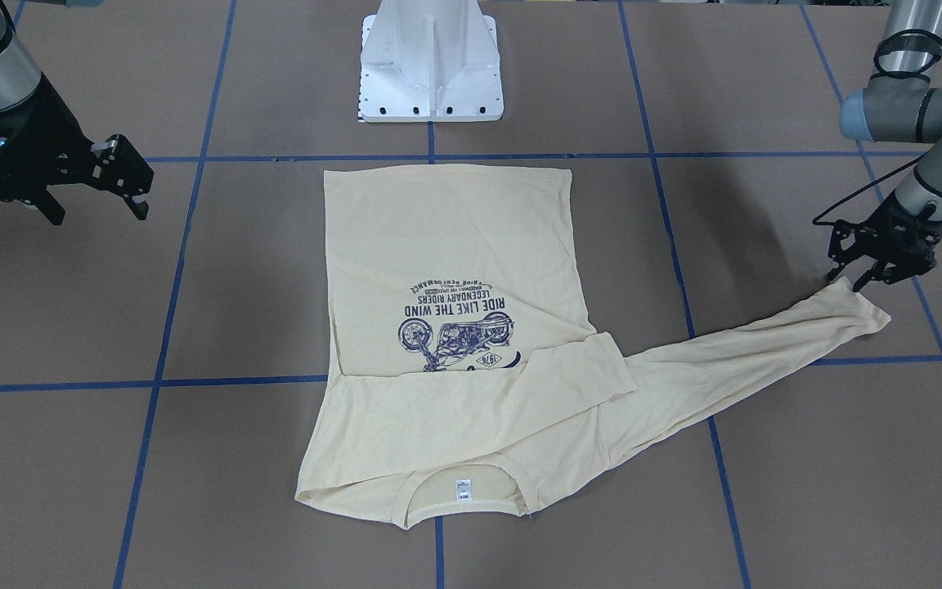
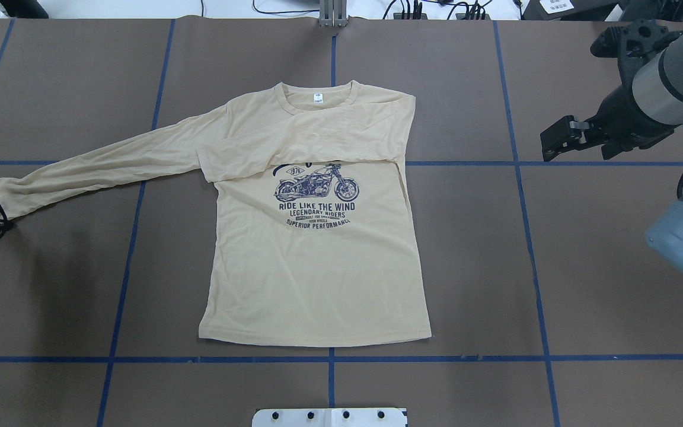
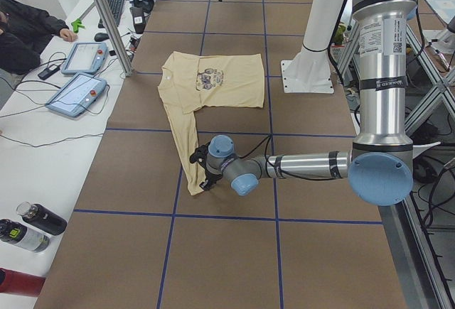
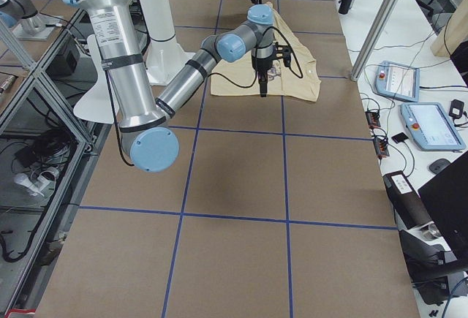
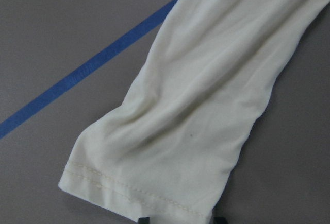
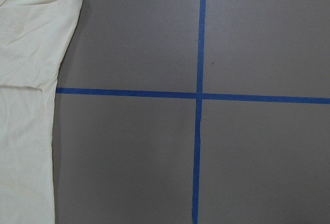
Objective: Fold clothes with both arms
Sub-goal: 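Move the left gripper to the other sleeve cuff and grasp it, then fold the held sleeve across the shirt front with the left gripper, then release the sleeve with the left gripper while both grippers move to the hem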
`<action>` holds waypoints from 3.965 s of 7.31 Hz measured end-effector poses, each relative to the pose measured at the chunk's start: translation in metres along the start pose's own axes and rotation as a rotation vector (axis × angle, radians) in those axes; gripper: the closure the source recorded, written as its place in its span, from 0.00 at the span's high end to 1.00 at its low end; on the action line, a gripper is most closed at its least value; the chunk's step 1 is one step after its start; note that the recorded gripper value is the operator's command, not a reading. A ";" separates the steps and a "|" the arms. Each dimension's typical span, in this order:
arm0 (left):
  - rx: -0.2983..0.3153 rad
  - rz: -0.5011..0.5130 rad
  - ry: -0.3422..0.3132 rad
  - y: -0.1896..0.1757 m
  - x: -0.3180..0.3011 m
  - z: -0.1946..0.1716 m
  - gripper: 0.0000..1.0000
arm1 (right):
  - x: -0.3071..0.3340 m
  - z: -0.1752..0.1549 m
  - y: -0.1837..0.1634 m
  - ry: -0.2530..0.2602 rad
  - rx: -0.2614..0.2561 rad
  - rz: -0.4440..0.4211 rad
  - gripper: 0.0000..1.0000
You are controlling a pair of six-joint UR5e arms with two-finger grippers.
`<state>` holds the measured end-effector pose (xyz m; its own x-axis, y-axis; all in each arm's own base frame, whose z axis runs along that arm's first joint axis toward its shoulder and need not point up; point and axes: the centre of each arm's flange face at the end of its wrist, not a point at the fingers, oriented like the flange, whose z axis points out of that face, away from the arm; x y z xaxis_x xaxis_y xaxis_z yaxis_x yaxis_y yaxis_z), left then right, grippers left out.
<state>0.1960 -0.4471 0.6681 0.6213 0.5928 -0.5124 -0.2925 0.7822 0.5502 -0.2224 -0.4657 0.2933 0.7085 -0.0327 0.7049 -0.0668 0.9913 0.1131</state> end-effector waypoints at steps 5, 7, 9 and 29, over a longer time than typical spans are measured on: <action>0.084 0.044 0.020 -0.034 0.025 -0.038 0.00 | -0.002 -0.001 0.000 -0.003 0.002 -0.001 1.00; 0.100 0.041 0.025 -0.098 0.062 -0.081 0.00 | -0.003 -0.001 0.000 -0.004 0.003 -0.001 1.00; 0.047 -0.010 0.014 -0.207 0.121 -0.140 0.00 | -0.003 -0.002 0.000 -0.004 0.004 -0.001 1.00; -0.016 -0.405 0.218 -0.297 0.444 -0.129 1.00 | -0.177 0.083 0.160 -0.079 0.074 0.276 1.00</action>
<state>0.4651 -0.3919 0.1923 0.5212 0.2643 -0.8114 -0.0697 0.9608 0.2682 -0.4168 -0.3115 0.2454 0.5998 0.2242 0.7681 -0.3025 0.9522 -0.0418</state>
